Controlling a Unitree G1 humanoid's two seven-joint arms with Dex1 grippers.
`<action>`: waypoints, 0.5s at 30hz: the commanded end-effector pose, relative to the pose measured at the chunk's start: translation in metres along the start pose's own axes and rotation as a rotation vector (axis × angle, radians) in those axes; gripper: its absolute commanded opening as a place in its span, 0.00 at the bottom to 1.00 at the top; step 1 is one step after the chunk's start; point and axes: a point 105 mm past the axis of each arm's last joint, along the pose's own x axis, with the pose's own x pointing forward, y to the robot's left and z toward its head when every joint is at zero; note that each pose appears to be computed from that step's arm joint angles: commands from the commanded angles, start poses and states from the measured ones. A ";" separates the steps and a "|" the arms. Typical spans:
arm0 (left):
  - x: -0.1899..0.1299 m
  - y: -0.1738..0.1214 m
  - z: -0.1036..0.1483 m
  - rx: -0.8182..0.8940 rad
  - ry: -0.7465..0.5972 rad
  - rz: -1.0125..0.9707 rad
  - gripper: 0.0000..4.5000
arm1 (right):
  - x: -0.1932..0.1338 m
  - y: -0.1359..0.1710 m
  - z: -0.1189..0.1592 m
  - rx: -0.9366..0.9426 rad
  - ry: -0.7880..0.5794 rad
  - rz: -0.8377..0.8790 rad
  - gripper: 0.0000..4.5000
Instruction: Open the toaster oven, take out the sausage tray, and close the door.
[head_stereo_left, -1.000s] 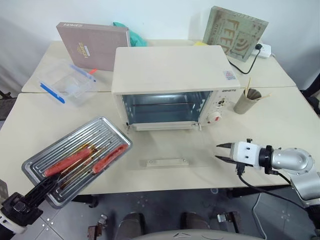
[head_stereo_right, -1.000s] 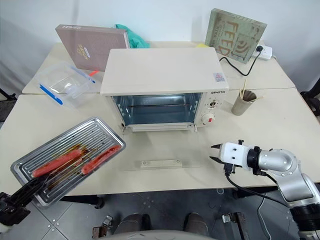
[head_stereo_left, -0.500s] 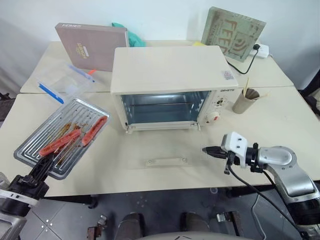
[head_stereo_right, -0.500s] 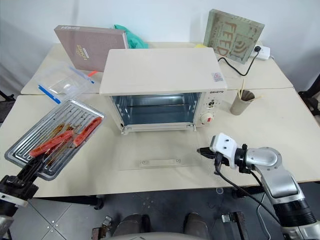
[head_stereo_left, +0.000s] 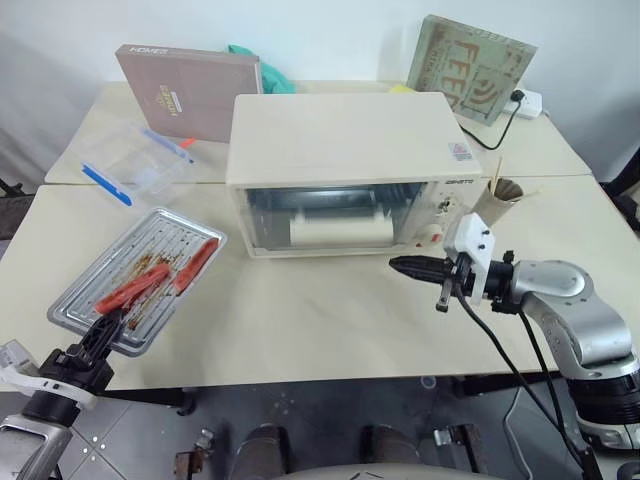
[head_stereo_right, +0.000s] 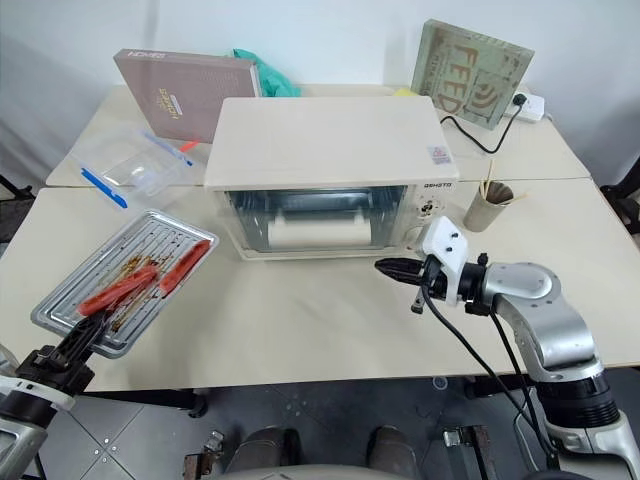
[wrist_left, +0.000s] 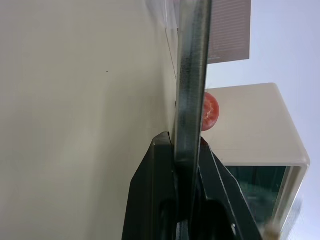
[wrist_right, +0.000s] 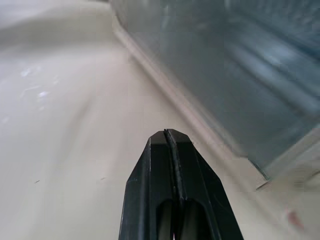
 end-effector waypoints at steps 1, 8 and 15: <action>0.000 -0.006 0.003 0.008 -0.002 -0.027 0.00 | -0.004 -0.015 0.025 -0.039 -0.070 -0.058 0.01; -0.005 -0.001 0.003 0.003 0.024 -0.017 0.00 | -0.006 -0.034 0.053 -0.100 -0.127 -0.120 0.01; -0.015 -0.002 0.011 0.033 0.066 -0.012 0.00 | -0.007 -0.020 0.054 -0.084 -0.106 -0.032 0.01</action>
